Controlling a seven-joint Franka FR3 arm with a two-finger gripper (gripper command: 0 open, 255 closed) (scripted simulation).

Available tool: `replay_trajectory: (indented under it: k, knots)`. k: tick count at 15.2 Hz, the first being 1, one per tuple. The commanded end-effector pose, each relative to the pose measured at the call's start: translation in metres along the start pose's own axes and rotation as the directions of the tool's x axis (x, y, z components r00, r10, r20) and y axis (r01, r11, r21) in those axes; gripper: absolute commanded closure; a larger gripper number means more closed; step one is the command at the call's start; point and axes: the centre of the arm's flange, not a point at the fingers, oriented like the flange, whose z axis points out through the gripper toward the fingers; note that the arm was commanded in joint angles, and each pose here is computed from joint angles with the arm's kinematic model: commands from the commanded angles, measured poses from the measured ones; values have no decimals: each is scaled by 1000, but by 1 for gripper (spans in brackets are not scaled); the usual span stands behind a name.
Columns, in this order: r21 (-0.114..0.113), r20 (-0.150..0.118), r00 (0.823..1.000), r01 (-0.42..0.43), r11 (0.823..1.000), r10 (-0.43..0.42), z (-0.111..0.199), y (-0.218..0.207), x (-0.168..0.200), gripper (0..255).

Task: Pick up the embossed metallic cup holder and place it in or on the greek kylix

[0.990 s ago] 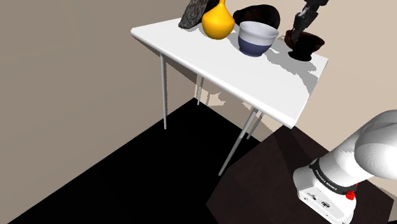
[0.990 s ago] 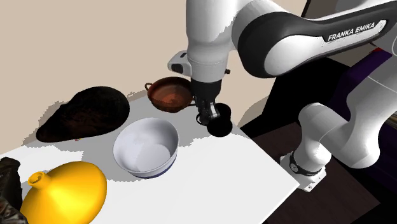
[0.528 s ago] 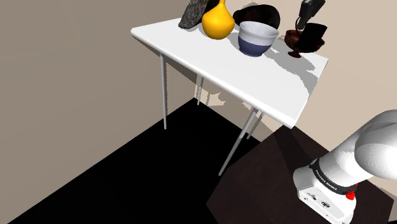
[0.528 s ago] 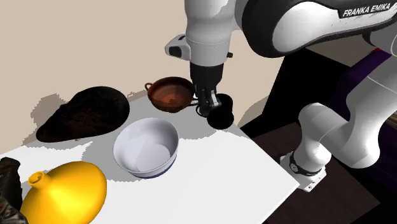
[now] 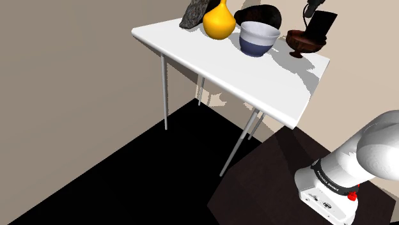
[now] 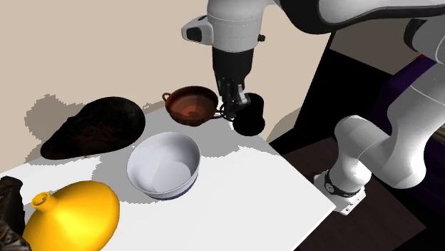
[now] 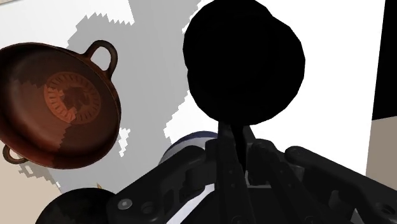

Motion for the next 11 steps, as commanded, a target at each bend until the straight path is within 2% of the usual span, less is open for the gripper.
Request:
replay_trajectory:
  k: [1,11]
  knots:
    - [0,0,1000,0,1000,0,-5,1,0,255]
    - [0,0,1000,0,1000,0,-16,129,31,255]
